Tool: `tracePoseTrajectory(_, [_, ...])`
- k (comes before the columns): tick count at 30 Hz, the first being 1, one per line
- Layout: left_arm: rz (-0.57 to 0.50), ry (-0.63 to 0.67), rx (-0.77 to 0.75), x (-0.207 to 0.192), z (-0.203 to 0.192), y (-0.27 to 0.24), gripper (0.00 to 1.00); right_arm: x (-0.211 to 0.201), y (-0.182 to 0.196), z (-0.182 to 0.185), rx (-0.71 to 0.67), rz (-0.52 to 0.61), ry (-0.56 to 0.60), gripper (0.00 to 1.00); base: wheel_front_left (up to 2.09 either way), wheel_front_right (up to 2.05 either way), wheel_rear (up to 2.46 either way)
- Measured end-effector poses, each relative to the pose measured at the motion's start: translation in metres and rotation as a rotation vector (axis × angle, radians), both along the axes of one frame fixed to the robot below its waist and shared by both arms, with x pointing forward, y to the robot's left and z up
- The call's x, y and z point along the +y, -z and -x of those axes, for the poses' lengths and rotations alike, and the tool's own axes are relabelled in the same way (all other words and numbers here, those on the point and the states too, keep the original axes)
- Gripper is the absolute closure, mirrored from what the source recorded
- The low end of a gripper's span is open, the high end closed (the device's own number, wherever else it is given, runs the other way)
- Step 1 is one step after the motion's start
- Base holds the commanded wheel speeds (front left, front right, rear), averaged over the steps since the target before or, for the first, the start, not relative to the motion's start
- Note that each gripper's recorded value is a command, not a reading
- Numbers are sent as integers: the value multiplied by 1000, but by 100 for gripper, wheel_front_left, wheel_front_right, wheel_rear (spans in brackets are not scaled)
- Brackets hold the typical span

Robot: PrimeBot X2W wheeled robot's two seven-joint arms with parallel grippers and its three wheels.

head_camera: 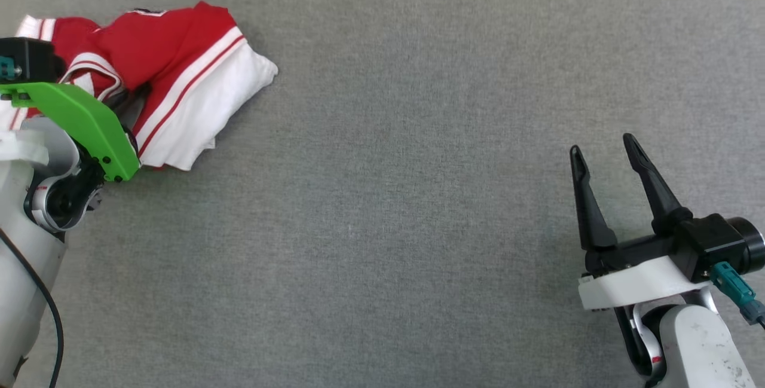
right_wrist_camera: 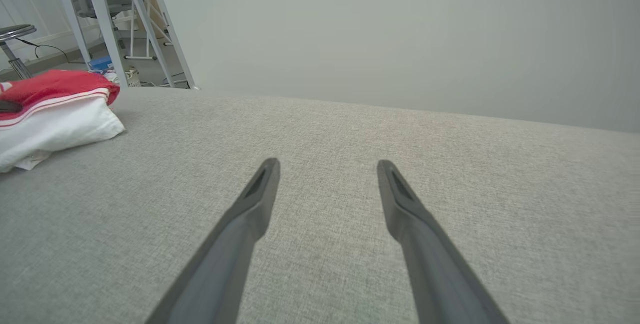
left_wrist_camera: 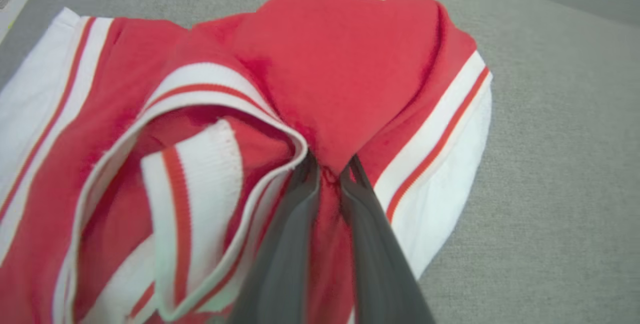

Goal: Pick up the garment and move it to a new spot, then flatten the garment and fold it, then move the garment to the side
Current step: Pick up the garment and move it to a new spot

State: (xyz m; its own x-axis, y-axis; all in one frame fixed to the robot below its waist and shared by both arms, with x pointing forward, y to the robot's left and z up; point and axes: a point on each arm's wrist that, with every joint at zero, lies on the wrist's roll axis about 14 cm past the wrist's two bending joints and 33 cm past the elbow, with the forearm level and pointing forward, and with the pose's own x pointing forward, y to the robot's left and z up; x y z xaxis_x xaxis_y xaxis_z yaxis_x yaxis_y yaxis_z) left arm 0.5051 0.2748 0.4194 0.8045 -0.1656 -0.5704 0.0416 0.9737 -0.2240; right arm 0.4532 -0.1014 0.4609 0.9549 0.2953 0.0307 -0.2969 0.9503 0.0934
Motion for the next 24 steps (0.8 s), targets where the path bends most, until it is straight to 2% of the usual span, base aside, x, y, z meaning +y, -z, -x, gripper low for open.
tracePoseTrajectory(6, [7, -8, -203, -4, -2, -59, 100, -7, -18, 13, -29, 3, 25, 0, 0, 0, 0])
tracePoseTrajectory(13, [16, -2, -401, -31, 8, -122, 100, -17, -43, 30, -79, 0, 59, 0, 0, 0, 0])
tracePoseTrajectory(17, [37, 56, -460, -66, 20, -144, 100, -25, -57, 40, -110, 1, 83, 0, 0, 0, 0])
tracePoseTrajectory(24, [148, 220, -491, -164, 39, -153, 100, -51, -76, 56, -158, 10, 157, 0, 0, 0, 0])
